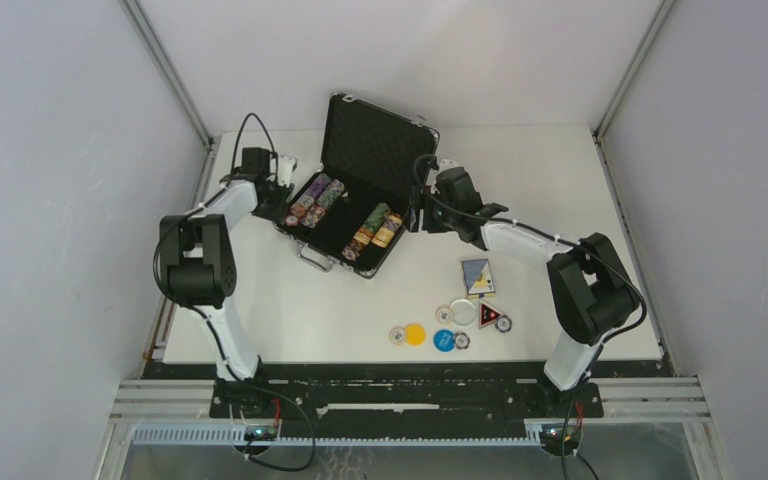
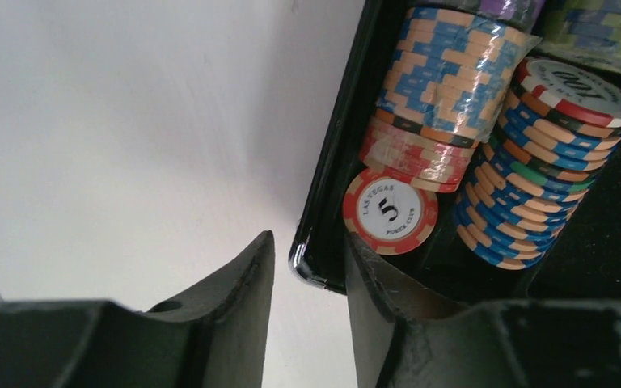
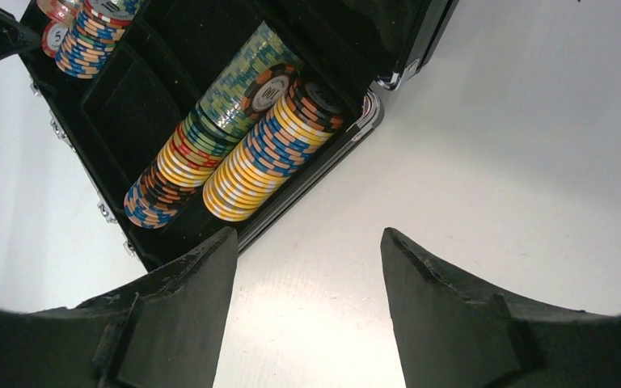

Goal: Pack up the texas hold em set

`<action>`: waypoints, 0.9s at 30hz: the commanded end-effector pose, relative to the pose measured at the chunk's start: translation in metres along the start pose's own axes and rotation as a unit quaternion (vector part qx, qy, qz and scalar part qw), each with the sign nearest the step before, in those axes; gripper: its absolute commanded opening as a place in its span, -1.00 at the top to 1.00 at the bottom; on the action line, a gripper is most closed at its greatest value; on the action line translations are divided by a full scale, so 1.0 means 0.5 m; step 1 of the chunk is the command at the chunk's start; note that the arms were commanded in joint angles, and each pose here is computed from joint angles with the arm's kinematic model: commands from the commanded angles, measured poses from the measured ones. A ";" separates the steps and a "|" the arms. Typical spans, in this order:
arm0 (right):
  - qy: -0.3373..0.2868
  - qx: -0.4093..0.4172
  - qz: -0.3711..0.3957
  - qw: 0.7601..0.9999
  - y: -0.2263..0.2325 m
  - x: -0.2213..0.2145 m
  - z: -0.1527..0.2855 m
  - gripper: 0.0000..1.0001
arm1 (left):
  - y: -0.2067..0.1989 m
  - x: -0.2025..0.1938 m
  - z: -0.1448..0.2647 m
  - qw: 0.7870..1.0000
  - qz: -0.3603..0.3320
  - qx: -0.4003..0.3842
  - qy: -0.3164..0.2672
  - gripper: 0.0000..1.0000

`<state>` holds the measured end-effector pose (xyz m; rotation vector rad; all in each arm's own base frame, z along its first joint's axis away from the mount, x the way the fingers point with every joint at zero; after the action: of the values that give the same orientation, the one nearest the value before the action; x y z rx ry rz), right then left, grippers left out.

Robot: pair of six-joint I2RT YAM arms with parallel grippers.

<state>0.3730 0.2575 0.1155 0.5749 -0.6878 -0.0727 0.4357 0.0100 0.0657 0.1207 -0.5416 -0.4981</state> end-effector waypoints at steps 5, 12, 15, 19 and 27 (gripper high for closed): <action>-0.030 0.032 0.001 0.999 0.040 0.032 0.036 -0.47 | -0.008 0.018 -0.001 1.000 -0.014 -0.027 0.008 0.77; -0.033 0.038 0.003 0.999 0.047 0.030 0.049 -0.46 | -0.015 0.011 0.001 0.999 -0.001 -0.029 0.018 1.00; -0.035 0.040 0.005 0.999 0.050 0.031 0.060 -0.46 | -0.028 0.015 0.009 0.999 0.009 -0.029 0.021 1.00; -0.042 0.042 0.010 0.998 0.053 0.031 0.077 -0.46 | -0.072 0.031 0.022 0.999 0.014 -0.032 0.020 1.00; -0.049 0.046 0.015 0.998 0.054 0.021 0.106 -0.46 | -0.172 0.019 0.041 0.997 0.039 -0.055 0.029 1.00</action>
<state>0.3495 0.2526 0.1508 0.6281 -0.7464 -0.0489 0.4252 -0.0163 0.0635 0.1838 -0.4639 -0.4959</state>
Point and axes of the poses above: each gripper's point midway between its finger pads, its own z axis back along the fingers, its own y axis along the line the jaws close on, x = y × z, the point moved 2 cm from there along z, back along the fingers, and after that the axes turned 12 degrees about -z, right-handed, at the moved point
